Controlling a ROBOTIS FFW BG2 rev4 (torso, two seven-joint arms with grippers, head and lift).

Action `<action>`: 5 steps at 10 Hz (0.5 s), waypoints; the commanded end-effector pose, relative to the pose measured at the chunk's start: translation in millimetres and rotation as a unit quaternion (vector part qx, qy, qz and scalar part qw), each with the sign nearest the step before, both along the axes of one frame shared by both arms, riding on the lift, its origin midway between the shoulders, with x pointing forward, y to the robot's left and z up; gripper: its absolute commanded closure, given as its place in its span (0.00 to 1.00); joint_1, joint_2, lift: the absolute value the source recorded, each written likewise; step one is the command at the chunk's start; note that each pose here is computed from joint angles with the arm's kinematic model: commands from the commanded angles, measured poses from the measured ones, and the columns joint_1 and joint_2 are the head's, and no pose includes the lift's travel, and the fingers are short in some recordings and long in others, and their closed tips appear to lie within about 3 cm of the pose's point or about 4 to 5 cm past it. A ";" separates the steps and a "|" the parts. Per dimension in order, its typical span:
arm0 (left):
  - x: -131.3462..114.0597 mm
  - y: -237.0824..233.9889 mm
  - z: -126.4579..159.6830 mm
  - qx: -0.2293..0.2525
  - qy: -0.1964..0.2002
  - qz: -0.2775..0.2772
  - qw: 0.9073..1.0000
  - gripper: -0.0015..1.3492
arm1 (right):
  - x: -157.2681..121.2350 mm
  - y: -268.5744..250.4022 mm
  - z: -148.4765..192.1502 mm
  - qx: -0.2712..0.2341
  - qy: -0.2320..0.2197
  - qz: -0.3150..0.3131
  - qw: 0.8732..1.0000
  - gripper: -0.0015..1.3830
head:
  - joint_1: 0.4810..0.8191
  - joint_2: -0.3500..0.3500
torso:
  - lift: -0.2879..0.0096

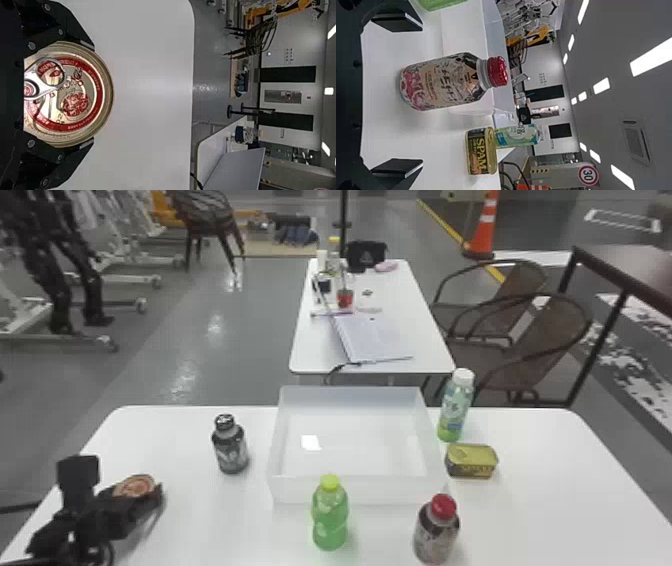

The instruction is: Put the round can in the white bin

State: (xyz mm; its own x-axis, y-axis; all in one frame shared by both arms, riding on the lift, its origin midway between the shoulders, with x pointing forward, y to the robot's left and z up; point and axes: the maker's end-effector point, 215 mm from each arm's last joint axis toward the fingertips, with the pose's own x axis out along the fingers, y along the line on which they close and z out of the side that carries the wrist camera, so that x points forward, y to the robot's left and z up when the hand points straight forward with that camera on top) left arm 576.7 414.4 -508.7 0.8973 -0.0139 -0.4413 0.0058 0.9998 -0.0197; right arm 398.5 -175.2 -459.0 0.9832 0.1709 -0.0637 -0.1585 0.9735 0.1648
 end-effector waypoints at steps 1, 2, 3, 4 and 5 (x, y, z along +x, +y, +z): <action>2.0 -1.0 3.2 0.005 -0.005 -0.002 1.000 0.61 | 0.0 0.0 0.0 0.000 0.000 0.000 1.000 0.07 | 0.20 0.50 | 0.63; 4.5 -2.5 10.4 0.008 -0.017 -0.006 1.000 0.61 | 0.0 -0.2 0.0 0.001 0.000 0.000 1.000 0.07 | 0.20 0.50 | 0.63; 7.9 -7.9 29.6 0.022 -0.028 -0.018 0.999 0.61 | 0.0 -0.2 0.0 0.001 0.000 0.000 1.000 0.07 | 0.20 0.50 | 0.63; 13.7 -21.9 57.4 0.036 -0.047 -0.034 0.998 0.61 | 0.0 -0.2 0.0 0.001 0.000 0.000 1.000 0.07 | 0.20 0.50 | 0.63; 18.1 -48.9 77.6 0.023 -0.065 -0.049 0.996 0.61 | 0.0 -0.2 0.0 0.001 0.000 0.000 1.000 0.07 | 0.20 0.50 | 0.63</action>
State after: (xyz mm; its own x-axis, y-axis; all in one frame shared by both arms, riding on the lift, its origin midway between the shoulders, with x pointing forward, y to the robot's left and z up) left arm 592.0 381.1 -445.7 0.9356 -0.0645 -0.3472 0.0839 0.9956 0.0411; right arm 398.5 -175.4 -459.0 0.9833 0.1703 -0.0637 -0.1578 0.9734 0.1661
